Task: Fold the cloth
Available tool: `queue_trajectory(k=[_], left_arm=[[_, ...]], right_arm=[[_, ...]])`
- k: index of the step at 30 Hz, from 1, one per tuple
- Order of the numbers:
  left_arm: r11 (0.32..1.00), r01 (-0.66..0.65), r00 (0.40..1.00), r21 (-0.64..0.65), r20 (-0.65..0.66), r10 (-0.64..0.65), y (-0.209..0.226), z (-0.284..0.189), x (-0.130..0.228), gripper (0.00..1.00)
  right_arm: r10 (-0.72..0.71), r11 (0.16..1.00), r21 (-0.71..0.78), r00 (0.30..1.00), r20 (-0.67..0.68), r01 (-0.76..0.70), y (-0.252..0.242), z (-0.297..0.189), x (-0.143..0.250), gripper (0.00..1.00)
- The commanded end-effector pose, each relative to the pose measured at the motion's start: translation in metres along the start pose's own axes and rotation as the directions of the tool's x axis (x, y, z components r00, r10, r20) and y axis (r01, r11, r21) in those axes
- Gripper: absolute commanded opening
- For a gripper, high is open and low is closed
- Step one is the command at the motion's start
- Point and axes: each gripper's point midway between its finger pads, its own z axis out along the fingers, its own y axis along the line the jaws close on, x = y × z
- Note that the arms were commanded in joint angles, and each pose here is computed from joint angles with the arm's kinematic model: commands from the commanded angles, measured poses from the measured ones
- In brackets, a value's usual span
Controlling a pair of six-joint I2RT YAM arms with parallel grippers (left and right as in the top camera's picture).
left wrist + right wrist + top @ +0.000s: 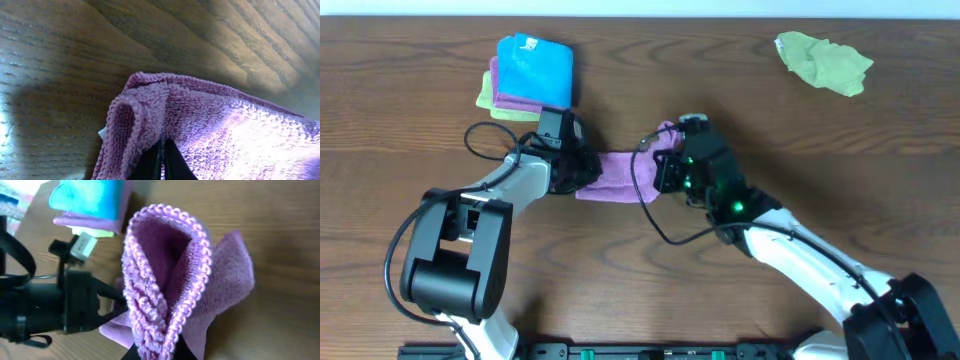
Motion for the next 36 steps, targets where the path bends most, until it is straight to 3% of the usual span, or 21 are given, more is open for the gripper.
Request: queue_trajectory(k=[1, 17, 27, 36], left_arm=[[1.000, -0.021, 1.000, -0.015, -0.017, 0.021, 0.003, 0.001, 0.004, 0.06], [0.995, -0.084, 0.995, -0.045, 0.054, 0.086, 0.000, -0.039, -0.013, 0.06], [0.995, -0.024, 0.990, -0.095, 0.137, 0.036, 0.035, -0.093, -0.037, 0.06], [0.991, 0.014, 0.986, -0.132, 0.165, 0.008, 0.054, -0.113, -0.042, 0.06]], right_arm=[[-0.042, 0.999, 0.004, 0.999, 0.007, 0.042, 0.009, 0.005, -0.006, 0.01], [-0.115, 0.993, -0.025, 0.988, -0.101, 0.113, 0.043, 0.044, 0.019, 0.01], [-0.149, 0.989, -0.042, 0.979, -0.136, 0.145, 0.054, 0.053, 0.035, 0.01], [-0.158, 0.987, -0.044, 0.975, -0.154, 0.153, 0.055, 0.059, 0.045, 0.01]])
